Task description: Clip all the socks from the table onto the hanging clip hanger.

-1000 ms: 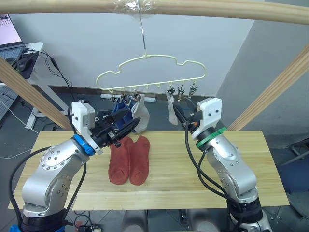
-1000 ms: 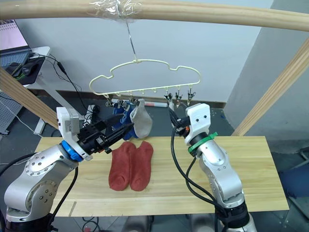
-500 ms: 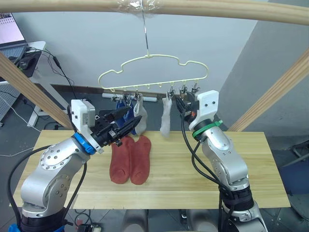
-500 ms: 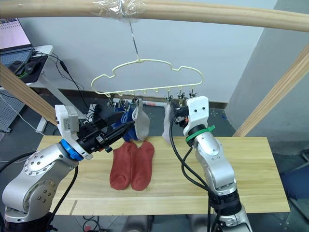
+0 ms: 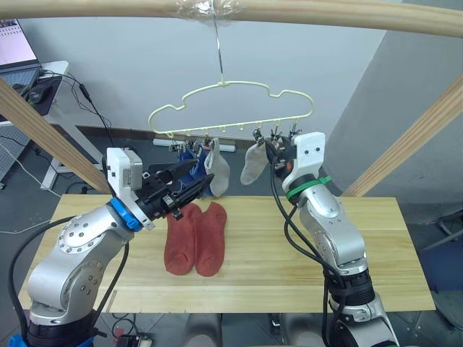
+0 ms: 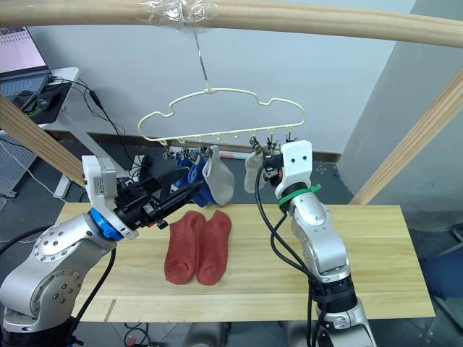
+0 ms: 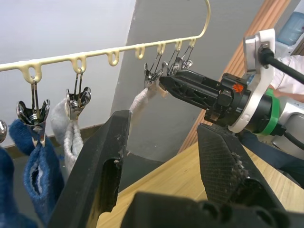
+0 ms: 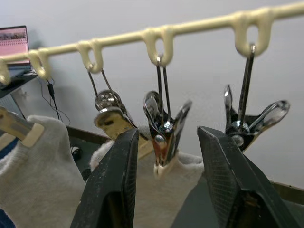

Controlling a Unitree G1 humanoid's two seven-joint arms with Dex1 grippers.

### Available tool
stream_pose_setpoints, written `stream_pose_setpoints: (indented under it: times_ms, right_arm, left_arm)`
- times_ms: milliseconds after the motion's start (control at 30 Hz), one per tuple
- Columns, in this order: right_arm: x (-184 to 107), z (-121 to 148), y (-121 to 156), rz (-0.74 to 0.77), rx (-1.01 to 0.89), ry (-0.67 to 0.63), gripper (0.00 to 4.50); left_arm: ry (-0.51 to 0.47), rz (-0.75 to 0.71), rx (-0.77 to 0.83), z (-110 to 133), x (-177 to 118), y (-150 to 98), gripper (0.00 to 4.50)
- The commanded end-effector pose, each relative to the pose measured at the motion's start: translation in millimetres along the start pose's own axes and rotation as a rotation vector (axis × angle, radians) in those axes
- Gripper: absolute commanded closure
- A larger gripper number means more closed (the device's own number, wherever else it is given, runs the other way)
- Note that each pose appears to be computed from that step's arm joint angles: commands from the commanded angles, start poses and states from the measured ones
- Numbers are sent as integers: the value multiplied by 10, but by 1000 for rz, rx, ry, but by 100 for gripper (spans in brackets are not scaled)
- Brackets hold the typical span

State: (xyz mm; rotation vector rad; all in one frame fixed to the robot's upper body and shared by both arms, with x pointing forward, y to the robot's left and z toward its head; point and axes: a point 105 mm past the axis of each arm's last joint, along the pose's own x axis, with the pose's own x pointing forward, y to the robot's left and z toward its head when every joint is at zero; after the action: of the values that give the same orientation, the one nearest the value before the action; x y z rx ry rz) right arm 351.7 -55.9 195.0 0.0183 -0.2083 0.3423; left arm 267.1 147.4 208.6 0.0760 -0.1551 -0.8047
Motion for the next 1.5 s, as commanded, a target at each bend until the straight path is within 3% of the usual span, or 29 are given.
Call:
stream_pose_setpoints:
  times_ms: [33,1167,1367,1500]
  right_arm:
    - [27,209,50,12,-10,-80,248]
    - [126,267,235,82,21,-115,248]
    - [130,263,195,69,48,-109,400]
    - [124,226,83,49,45,-88,450]
  left_arm:
    - [-44,-26,38,137,-9,-88,200]
    - [-70,-71,22,188,13,-225,200]
    - [-71,-70,16,174,19,-241,200]
    - [-58,-51,7,116,34,-235,200]
